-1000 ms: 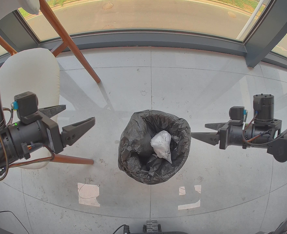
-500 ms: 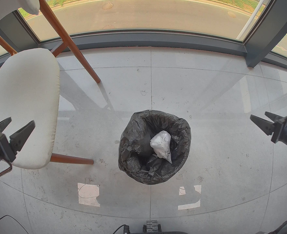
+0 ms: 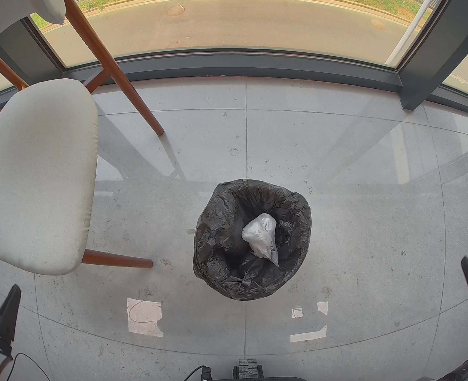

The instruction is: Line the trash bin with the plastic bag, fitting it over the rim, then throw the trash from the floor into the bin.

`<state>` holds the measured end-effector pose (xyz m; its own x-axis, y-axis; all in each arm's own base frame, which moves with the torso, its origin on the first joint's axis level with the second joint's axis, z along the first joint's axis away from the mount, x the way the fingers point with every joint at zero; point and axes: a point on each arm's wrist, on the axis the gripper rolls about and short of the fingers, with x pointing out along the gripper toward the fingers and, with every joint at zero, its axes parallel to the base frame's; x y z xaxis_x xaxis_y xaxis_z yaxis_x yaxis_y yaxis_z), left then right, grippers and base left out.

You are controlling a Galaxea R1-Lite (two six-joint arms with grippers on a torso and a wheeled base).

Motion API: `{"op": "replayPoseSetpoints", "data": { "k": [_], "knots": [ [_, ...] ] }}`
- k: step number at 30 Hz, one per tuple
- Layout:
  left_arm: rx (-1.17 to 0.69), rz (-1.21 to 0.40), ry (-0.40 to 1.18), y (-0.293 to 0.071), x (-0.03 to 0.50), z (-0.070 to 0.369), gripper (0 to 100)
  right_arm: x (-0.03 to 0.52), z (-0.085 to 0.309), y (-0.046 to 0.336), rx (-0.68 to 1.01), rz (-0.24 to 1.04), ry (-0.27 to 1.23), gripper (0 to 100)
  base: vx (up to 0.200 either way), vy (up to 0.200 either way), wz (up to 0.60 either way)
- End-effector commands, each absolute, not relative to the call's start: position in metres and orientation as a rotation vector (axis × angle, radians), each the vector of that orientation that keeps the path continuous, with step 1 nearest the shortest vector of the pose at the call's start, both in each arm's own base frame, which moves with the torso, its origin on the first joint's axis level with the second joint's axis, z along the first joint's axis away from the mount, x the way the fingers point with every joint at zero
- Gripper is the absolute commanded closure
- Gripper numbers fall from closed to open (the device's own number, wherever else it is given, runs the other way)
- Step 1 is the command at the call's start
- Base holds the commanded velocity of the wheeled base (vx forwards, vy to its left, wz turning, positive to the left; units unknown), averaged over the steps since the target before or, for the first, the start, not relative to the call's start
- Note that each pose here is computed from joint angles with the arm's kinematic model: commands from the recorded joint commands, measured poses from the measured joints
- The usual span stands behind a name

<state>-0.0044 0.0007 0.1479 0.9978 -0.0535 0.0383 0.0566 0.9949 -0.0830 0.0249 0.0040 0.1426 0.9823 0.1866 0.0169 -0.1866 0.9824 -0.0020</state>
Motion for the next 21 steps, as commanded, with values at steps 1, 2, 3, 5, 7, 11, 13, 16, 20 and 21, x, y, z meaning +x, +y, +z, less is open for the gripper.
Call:
{"op": "replayPoseSetpoints", "data": {
  "k": [1,2,3,5,7,11,13,16,20,21],
  "knots": [
    [-0.066,-0.072,-0.036,-0.0013,-0.0229,0.0794,0,-0.0158,0.0862,0.0041,-0.066,0.038,-0.001,0,0.0,0.0,0.0],
    [-0.063,-0.077,-0.05,-0.0014,-0.023,0.0808,0,-0.0158,0.0839,0.0025,-0.057,-0.033,0.021,0,0.0,0.0,0.0],
    [-0.063,-0.074,-0.057,-0.0013,-0.0234,0.0824,0,-0.0157,0.0816,0.0008,-0.04,-0.105,0.053,0,0.0,0.0,0.0],
    [-0.062,-0.051,-0.054,-0.0008,-0.0231,0.0814,0,-0.016,0.0798,0.0003,0.03,-0.131,0.064,0,0.0,0.0,0.0],
    [-0.049,0.044,-0.041,0.0012,-0.0229,0.0796,0,-0.0162,0.0781,0.0007,0.016,-0.111,0.081,0,0.0,0.0,0.0],
    [-0.045,0.056,-0.014,0.0016,-0.0231,0.0773,0,-0.0158,0.0781,0.0021,-0.019,-0.048,0.085,0,0.0,0.0,0.0],
    [-0.046,0.058,-0.015,0.0015,-0.0231,0.0774,0,-0.0157,0.0782,0.0025,-0.036,-0.014,0.086,0,0.0,0.0,0.0],
    [-0.045,0.056,-0.015,0.0016,-0.0231,0.0774,0,-0.0217,0.0768,0.0008,-0.052,0.091,0.008,0,0.0,0.0,0.0],
    [-0.045,0.056,-0.018,0.0016,-0.023,0.0775,0,-0.0226,0.0763,0.0003,-0.035,0.012,0.0,0,0.0,0.0,0.0],
    [-0.042,0.056,-0.018,0.0016,-0.023,0.0775,0,-0.0226,0.0765,0.0001,-0.034,0.005,-0.002,0,0.0,0.0,0.0]
  ]
}}
